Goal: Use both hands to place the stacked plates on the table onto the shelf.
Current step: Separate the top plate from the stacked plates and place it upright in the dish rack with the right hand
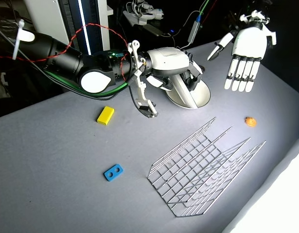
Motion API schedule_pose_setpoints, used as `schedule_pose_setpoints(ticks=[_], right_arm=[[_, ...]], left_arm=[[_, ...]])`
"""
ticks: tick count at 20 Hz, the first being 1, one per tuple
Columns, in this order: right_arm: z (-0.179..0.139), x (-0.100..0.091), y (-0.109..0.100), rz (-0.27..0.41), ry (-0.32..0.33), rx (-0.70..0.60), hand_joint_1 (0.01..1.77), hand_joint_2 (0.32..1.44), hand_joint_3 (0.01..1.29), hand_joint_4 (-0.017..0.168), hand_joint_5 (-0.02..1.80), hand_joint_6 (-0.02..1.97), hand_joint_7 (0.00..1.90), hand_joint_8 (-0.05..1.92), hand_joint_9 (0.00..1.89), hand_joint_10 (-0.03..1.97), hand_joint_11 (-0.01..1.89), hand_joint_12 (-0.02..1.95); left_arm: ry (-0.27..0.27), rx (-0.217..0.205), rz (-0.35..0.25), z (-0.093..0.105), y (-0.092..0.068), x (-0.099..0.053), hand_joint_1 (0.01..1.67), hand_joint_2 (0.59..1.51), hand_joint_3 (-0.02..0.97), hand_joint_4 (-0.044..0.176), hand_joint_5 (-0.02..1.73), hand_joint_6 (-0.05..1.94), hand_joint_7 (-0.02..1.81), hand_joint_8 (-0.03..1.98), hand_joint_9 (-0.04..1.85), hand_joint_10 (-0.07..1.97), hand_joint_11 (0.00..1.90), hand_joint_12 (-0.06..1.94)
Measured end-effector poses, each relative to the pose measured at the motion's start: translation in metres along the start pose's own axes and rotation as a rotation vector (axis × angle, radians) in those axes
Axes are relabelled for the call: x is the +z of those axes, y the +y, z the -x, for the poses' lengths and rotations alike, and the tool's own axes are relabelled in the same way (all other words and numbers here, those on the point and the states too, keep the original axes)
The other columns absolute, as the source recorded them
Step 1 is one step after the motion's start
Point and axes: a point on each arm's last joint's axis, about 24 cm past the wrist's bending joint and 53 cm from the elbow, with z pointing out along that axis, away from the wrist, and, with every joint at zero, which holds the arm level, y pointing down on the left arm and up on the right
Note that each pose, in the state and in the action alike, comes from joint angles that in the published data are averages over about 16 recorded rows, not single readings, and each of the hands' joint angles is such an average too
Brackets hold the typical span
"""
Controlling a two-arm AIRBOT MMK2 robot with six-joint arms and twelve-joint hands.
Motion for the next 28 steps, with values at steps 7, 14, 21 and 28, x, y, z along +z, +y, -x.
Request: schedule_pose_setpoints(ticks=[7, 14, 21, 28], right_arm=[[0.047, -0.006, -0.014, -0.041, -0.072, 0.006, 1.17, 0.99, 0.02, 0.012, 0.93, 1.00, 1.06, 0.92, 1.21, 0.01, 0.69, 1.20], [0.100, -0.010, -0.041, -0.119, -0.137, 0.075, 1.17, 0.98, 0.02, 0.004, 0.91, 1.01, 1.05, 0.98, 1.22, 0.01, 0.68, 1.24], [0.137, -0.018, -0.081, -0.237, -0.182, 0.240, 1.17, 0.99, 0.01, -0.003, 0.89, 0.99, 1.01, 1.05, 1.23, 0.01, 0.68, 1.27], [0.152, -0.026, -0.119, -0.335, -0.220, 0.402, 1.18, 1.00, 0.02, -0.006, 0.89, 0.96, 1.00, 1.06, 1.22, 0.03, 0.67, 1.28]], left_arm=[[-0.006, 0.017, 0.012, 0.005, 0.006, -0.008, 0.01, 1.093, 0.017, 0.005, 0.10, 0.01, 0.07, 0.02, 0.07, 0.01, 0.04, 0.03], [0.003, 0.042, -0.019, 0.005, 0.000, -0.009, 0.01, 1.097, 0.018, 0.005, 0.13, 0.01, 0.11, 0.01, 0.09, 0.01, 0.03, 0.10], [0.030, 0.088, -0.107, -0.004, -0.020, -0.008, 0.01, 1.101, 0.018, 0.005, 0.16, 0.01, 0.14, 0.01, 0.11, 0.01, 0.03, 0.16], [0.051, 0.142, -0.209, -0.011, -0.044, -0.010, 0.01, 1.095, 0.018, 0.005, 0.16, 0.01, 0.15, 0.02, 0.12, 0.01, 0.02, 0.20]])
